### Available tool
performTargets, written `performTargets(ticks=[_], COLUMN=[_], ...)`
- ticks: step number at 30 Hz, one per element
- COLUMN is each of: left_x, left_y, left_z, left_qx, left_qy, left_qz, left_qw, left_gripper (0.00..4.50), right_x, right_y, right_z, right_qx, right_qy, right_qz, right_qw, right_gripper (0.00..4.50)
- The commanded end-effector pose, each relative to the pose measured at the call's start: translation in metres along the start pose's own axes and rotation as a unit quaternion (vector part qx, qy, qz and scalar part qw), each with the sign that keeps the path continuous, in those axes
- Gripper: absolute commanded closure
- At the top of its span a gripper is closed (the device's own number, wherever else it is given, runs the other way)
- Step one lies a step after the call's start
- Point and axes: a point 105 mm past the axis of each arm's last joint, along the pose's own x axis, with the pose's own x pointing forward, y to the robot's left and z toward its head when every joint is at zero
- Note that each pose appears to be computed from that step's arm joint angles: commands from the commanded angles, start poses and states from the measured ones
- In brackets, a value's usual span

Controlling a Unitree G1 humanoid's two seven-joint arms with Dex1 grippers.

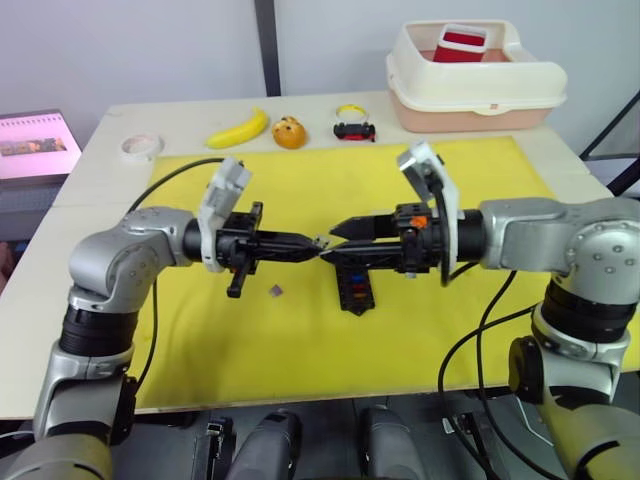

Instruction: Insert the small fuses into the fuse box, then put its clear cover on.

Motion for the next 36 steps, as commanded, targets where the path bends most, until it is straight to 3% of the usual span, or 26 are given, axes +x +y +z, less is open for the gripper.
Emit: performTargets(ticks=[1, 2, 22, 25, 27, 36], left_x=[0.0021, 0.0020, 0.0022, 0.0027, 0.0028, 0.0019], left_y=[-0.0052, -0.0050, -0.0035, -0.0033, -0.0034, -0.0036], left_z=[0.0077, 0.0075, 0.0078, 0.0075, 0.0073, 0.0048], left_qx=[0.025, 0.025, 0.024, 0.024, 0.024, 0.023], left_qy=[0.000, 0.000, 0.001, 0.001, 0.001, 0.008], left_qz=[-0.010, -0.009, -0.002, -0.002, -0.001, 0.001], left_qw=[1.000, 1.000, 1.000, 1.000, 1.000, 1.000], left_gripper=[4.50, 4.50, 4.50, 4.50, 4.50, 4.50], right_x=[-0.0017, -0.0020, -0.0021, -0.0022, -0.0020, -0.0016], right_y=[0.0070, 0.0068, 0.0081, 0.0082, 0.0085, 0.0091], right_z=[0.0107, 0.0109, 0.0106, 0.0107, 0.0106, 0.0109], right_qx=[-0.019, -0.020, -0.021, -0.023, -0.024, -0.026], right_qy=[-0.015, -0.015, -0.009, -0.008, -0.007, -0.007], right_qz=[0.012, 0.010, 0.011, 0.010, 0.010, 0.010], right_qw=[1.000, 1.000, 1.000, 1.000, 1.000, 1.000], right_gripper=[2.07, 2.53, 2.53, 3.37, 4.34, 4.44])
